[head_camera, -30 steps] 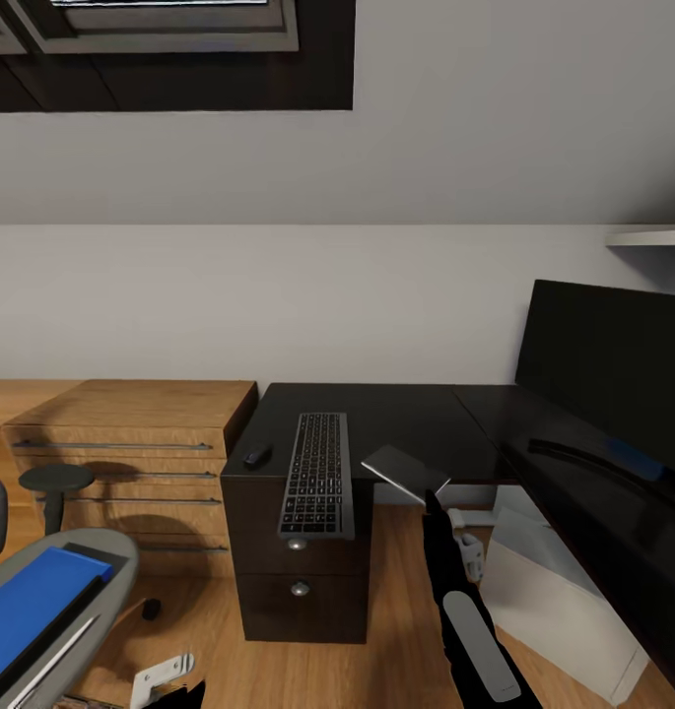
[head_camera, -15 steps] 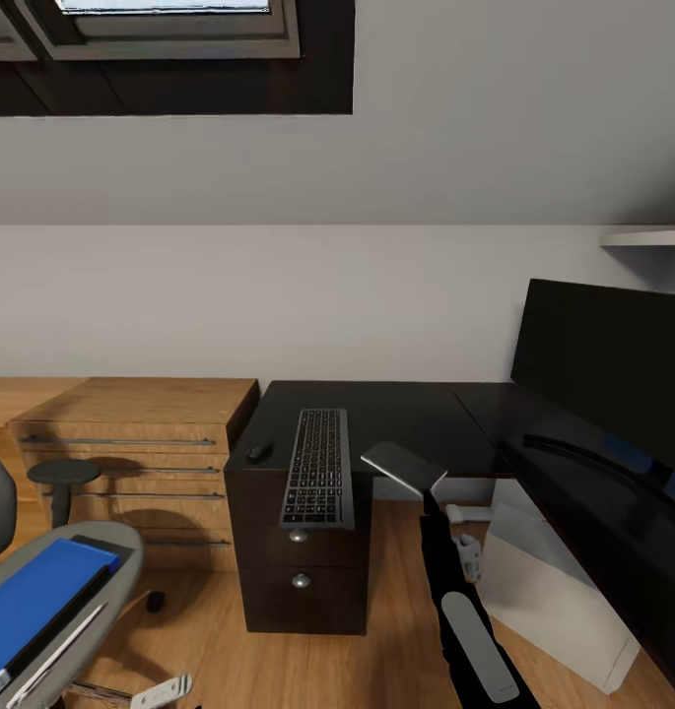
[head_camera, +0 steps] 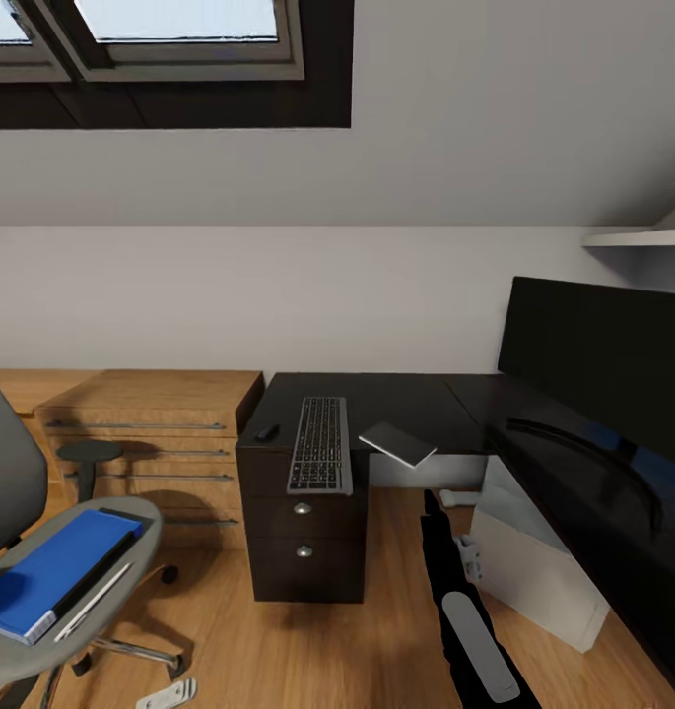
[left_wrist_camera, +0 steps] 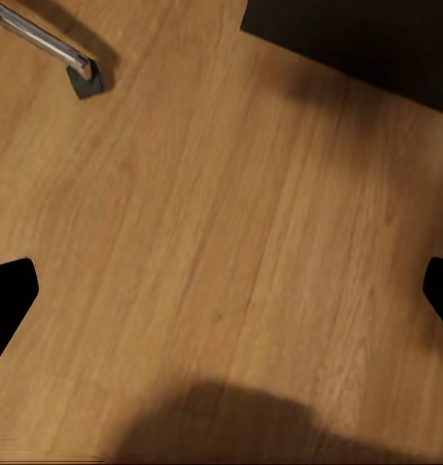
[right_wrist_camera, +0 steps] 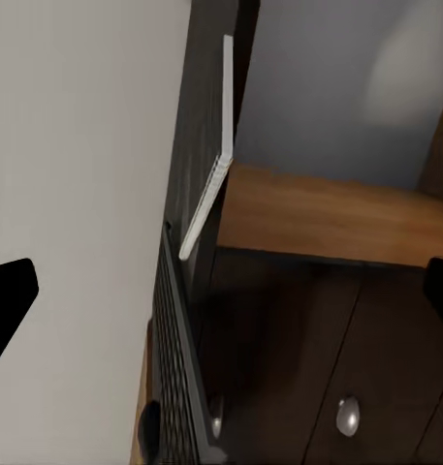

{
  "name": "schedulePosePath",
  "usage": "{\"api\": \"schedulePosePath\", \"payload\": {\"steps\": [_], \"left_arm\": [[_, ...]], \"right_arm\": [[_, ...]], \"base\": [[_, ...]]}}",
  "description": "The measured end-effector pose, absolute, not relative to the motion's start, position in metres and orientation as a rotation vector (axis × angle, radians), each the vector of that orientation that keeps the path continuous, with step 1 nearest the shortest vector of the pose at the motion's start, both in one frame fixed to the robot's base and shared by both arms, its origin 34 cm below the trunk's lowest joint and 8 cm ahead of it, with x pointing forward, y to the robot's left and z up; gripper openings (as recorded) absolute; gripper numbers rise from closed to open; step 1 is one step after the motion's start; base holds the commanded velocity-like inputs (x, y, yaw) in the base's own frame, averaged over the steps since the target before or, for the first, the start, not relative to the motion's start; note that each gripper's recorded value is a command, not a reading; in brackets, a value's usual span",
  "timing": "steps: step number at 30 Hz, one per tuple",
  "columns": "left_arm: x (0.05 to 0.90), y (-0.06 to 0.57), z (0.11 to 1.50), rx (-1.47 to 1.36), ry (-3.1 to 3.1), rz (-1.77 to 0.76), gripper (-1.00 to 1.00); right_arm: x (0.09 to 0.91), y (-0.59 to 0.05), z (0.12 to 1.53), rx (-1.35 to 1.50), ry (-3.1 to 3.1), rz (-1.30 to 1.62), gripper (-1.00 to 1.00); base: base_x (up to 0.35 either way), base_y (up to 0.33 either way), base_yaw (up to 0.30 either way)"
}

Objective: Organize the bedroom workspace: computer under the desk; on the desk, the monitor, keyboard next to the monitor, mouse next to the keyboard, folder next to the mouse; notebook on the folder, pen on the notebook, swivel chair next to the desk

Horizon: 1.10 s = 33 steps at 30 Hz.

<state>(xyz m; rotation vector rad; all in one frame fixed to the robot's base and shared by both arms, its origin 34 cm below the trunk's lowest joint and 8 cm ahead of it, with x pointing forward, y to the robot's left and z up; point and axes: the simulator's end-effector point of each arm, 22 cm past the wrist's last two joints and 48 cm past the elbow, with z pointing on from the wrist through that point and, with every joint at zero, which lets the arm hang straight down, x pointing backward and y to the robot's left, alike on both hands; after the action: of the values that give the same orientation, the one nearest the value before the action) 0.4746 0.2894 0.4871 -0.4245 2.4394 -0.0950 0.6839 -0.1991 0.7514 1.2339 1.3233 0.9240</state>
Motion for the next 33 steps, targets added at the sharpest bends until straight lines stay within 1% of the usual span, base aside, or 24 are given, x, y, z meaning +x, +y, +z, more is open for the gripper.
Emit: {"api": "schedulePosePath", "payload": {"steps": [9,20,24,26,28,29,30,32,33], "left_arm": [[0.474,0.288,0.493,-0.421,2.445,-0.094,1.0],[0.46,0.284,0.496,-0.42,2.496,-0.093,1.0],[0.455,0.284,0.496,-0.421,2.492,-0.084,1.0],[0.452,0.288,0.495,-0.426,2.459,-0.065,1.0],[0.449,0.289,0.494,-0.43,2.447,-0.055,1.0],[0.443,0.291,0.491,-0.435,2.441,-0.045,1.0],[0.443,0.291,0.492,-0.435,2.441,-0.044,1.0],[0.442,0.29,0.494,-0.436,2.442,-0.042,1.0],[0.438,0.287,0.492,-0.432,2.453,-0.043,1.0]], "right_arm": [[0.684,-0.199,0.757,1.236,1.326,0.918,1.0],[0.677,-0.201,0.731,1.228,1.433,0.817,1.0],[0.668,-0.205,0.703,1.087,1.57,0.667,1.0],[0.645,-0.202,0.652,0.929,1.753,0.504,1.0],[0.627,-0.201,0.623,0.862,1.848,0.423,1.0],[0.602,-0.206,0.592,0.768,1.918,0.308,1.0],[0.585,-0.209,0.573,0.763,1.966,0.27,1.0],[0.576,-0.211,0.568,0.728,1.981,0.234,1.0],[0.562,-0.213,0.559,0.65,1.997,0.176,1.0]], "base": [[-0.022,0.0,0.0],[0.0,0.0,0.0],[0.0,0.0,0.0],[0.0,0.0,0.0],[0.0,0.0,0.0],[0.0,0.0,0.0],[0.0,0.0,0.0],[0.0,0.0,0.0],[0.0,0.0,0.0]]}}
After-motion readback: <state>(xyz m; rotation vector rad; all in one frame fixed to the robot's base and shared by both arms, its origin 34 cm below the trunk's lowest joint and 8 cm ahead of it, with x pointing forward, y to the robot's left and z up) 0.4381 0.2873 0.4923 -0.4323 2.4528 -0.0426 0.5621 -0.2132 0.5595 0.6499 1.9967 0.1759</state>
